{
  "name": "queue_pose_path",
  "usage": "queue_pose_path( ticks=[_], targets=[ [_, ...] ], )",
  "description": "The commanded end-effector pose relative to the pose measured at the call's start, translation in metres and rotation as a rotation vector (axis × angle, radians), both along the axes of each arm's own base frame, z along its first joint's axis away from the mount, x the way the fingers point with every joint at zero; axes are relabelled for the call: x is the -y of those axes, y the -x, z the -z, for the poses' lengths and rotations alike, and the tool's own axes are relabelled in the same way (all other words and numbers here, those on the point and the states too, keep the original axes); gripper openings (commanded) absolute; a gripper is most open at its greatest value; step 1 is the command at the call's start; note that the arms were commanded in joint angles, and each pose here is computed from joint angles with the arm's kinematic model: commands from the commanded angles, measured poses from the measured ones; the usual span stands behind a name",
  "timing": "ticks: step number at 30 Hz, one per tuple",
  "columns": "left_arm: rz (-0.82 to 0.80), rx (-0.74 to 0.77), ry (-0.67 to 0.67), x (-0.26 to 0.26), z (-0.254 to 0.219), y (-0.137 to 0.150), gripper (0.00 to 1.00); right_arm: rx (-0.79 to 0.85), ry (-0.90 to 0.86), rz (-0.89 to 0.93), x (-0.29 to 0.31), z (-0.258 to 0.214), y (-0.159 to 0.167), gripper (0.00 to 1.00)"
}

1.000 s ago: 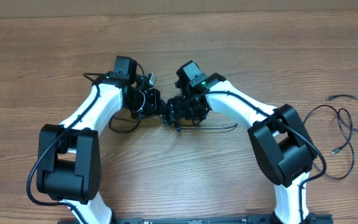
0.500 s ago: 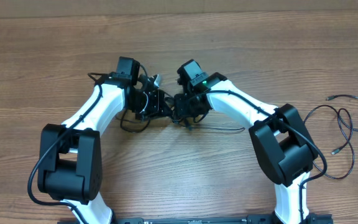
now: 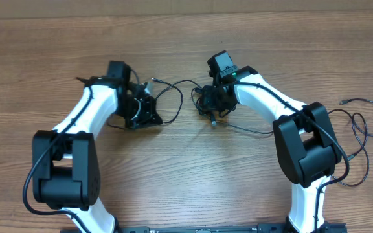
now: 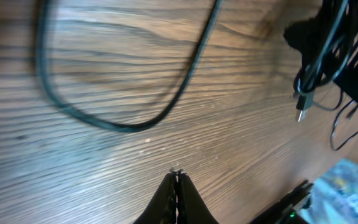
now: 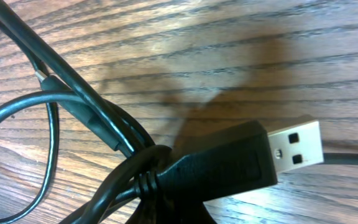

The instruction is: Untangle cables

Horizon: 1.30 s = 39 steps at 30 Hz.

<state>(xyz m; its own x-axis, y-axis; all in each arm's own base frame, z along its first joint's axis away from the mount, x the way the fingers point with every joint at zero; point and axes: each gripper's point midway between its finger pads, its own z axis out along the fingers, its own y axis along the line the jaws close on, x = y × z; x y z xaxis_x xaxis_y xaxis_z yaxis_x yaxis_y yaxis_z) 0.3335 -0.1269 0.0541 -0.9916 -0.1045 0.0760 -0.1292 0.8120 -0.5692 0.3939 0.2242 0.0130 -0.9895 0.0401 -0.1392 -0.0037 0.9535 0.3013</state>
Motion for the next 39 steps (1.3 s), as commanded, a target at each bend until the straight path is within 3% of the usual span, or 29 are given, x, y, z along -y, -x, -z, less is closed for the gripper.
queue_pose_path(
  ticks=[1,7,13,21,32,36,38,39],
  targets=[
    [0.058,0.04,0.091,0.009,-0.011,-0.001,0.05,0.002,0.008,-0.002,-0.002,0.002,0.001,0.04],
    [0.062,0.06,0.039,0.024,-0.005,-0.006,0.21,-0.032,-0.07,-0.038,-0.016,-0.001,0.009,0.04],
    [-0.013,0.052,0.014,0.037,-0.004,-0.016,0.25,-0.042,-0.211,-0.18,-0.04,-0.012,0.02,0.04],
    [-0.078,0.065,0.052,0.052,-0.01,-0.028,0.37,-0.04,-0.221,-0.183,-0.041,-0.013,0.019,0.04],
    [-0.086,0.066,0.122,0.075,-0.027,-0.034,0.37,-0.04,-0.221,-0.183,-0.041,-0.013,0.019,0.04],
    [-0.101,0.084,0.074,0.079,-0.028,-0.039,0.37,-0.04,-0.221,-0.183,-0.041,-0.013,0.019,0.04],
    [-0.125,0.083,0.035,0.079,-0.024,-0.04,0.33,-0.04,-0.221,-0.183,-0.041,-0.013,0.019,0.04],
    [-0.132,0.084,0.011,0.08,-0.022,-0.039,0.26,-0.04,-0.221,-0.183,-0.041,-0.013,0.019,0.04]
  ],
)
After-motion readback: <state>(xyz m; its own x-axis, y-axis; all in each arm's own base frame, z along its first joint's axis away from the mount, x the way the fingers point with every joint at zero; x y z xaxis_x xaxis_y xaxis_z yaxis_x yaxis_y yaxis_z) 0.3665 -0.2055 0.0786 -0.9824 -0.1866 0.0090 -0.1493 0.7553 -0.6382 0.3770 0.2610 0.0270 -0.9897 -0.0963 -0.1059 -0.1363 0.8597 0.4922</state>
